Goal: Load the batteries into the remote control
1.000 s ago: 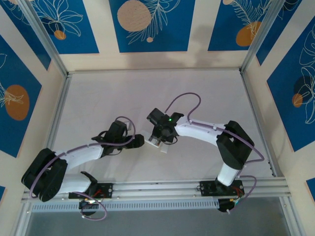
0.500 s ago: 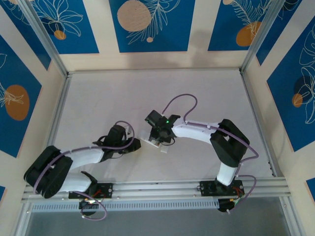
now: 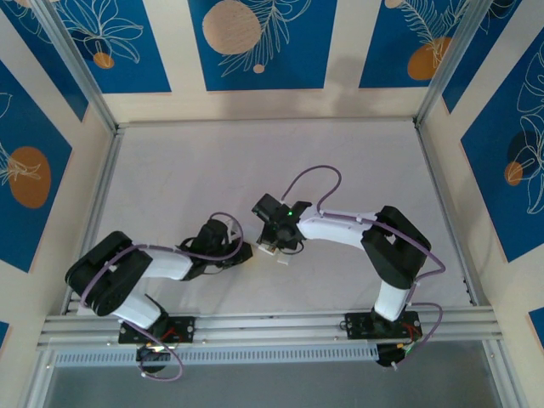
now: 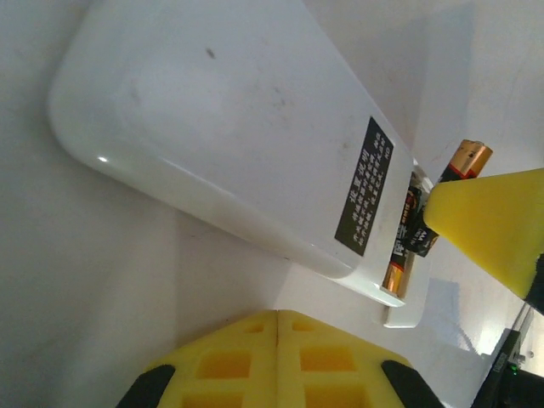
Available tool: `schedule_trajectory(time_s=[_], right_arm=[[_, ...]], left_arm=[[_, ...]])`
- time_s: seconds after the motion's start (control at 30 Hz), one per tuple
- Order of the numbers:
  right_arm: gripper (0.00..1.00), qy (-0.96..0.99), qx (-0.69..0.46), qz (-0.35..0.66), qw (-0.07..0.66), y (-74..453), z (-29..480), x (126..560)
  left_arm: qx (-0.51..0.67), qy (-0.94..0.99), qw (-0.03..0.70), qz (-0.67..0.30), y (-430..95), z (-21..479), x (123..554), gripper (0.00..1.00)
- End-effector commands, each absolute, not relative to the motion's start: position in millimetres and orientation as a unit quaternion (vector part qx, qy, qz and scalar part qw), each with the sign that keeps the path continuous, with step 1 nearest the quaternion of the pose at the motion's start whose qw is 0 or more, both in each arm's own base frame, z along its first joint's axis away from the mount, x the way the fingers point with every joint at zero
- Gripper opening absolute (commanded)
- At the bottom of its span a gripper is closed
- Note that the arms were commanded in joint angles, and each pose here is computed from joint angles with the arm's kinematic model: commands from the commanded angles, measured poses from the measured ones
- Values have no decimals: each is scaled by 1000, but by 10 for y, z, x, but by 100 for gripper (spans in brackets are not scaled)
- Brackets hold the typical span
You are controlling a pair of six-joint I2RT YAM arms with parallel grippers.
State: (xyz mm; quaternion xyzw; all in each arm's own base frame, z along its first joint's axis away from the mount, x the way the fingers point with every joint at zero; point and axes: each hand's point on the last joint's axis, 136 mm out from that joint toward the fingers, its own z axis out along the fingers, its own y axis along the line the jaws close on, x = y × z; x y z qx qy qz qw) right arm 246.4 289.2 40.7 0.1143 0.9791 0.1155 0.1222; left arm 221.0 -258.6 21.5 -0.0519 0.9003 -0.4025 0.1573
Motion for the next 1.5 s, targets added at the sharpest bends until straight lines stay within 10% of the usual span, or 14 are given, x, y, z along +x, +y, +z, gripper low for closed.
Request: schedule_trajectory(time_s=[0.0, 0.63, 1.47], right_arm=[[7, 981, 110, 95, 128, 2828, 308, 2428], [8, 981, 134, 101, 97, 2908, 212, 2281], [40, 976, 102, 145, 127, 2793, 666, 2302]], left_arm=[[-51, 900, 147, -407, -2628, 168, 2111, 0], [-67, 897, 150, -410, -2706, 95, 2128, 0], [-44, 904, 168, -390, -2681, 201, 2154, 0]])
